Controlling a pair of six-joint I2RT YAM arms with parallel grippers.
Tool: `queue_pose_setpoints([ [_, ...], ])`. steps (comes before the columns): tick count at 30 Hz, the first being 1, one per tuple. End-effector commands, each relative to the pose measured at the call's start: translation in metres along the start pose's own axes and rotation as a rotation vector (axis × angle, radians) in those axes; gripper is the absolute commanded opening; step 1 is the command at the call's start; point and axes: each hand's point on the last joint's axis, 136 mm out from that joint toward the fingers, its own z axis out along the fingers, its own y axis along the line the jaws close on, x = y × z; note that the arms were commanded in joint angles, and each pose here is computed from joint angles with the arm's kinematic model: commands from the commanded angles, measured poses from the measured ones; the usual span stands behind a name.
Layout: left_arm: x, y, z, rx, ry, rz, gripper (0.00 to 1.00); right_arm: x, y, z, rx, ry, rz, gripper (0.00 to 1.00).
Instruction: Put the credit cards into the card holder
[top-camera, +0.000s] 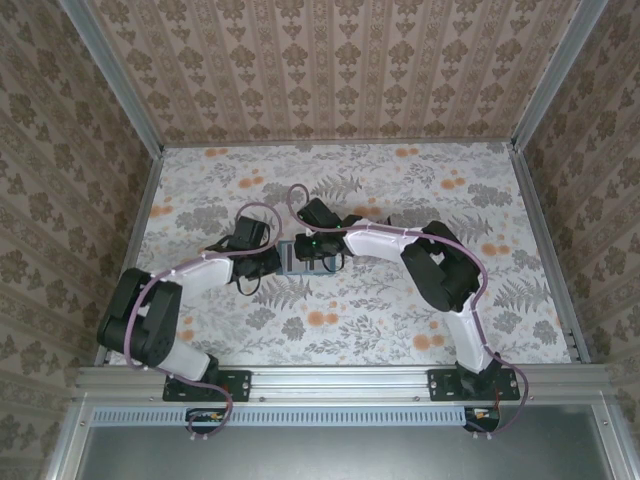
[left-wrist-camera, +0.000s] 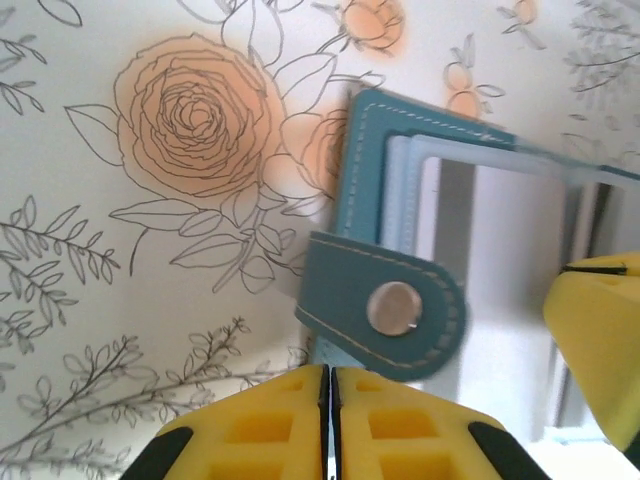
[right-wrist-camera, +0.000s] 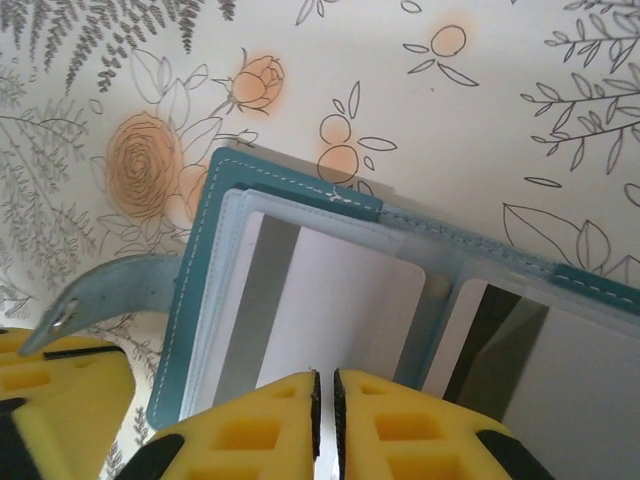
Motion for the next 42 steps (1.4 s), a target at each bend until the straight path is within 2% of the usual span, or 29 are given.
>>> queue_pose_setpoints([
  [1,-0.014,-0.004,-0.023,0.019,-0.041,0.008,0.13,-0.006,0.006,-0.027,0.017,-0.023,-0.073,0.18],
  [6,-0.033,-0.002,-0.037,0.043,-0.092,-0.019,0.24,-0.003,0.009,-0.028,-0.002,-0.009,-0.084,0.19],
  [16,-0.043,-0.016,-0.03,0.075,-0.05,0.01,0.37,0.006,0.009,-0.024,-0.015,0.011,-0.075,0.2],
  [27,-0.035,-0.004,-0.006,-0.059,0.067,0.097,0.38,0.006,0.013,-0.027,-0.026,0.009,-0.083,0.21],
  [31,-0.033,-0.008,0.005,-0.035,0.092,0.092,0.37,0.011,0.015,-0.023,-0.025,0.03,-0.093,0.29],
  [35,-0.031,-0.013,0.012,-0.007,0.108,0.083,0.32,0.014,0.019,-0.021,-0.028,0.04,-0.097,0.38],
  [39,-0.033,-0.015,0.008,0.003,0.09,0.083,0.1,0.017,0.02,-0.016,-0.023,0.056,-0.104,0.42],
  [42,-0.036,-0.017,-0.001,0.012,0.067,0.086,0.0,0.018,0.019,-0.013,-0.016,0.066,-0.103,0.45],
])
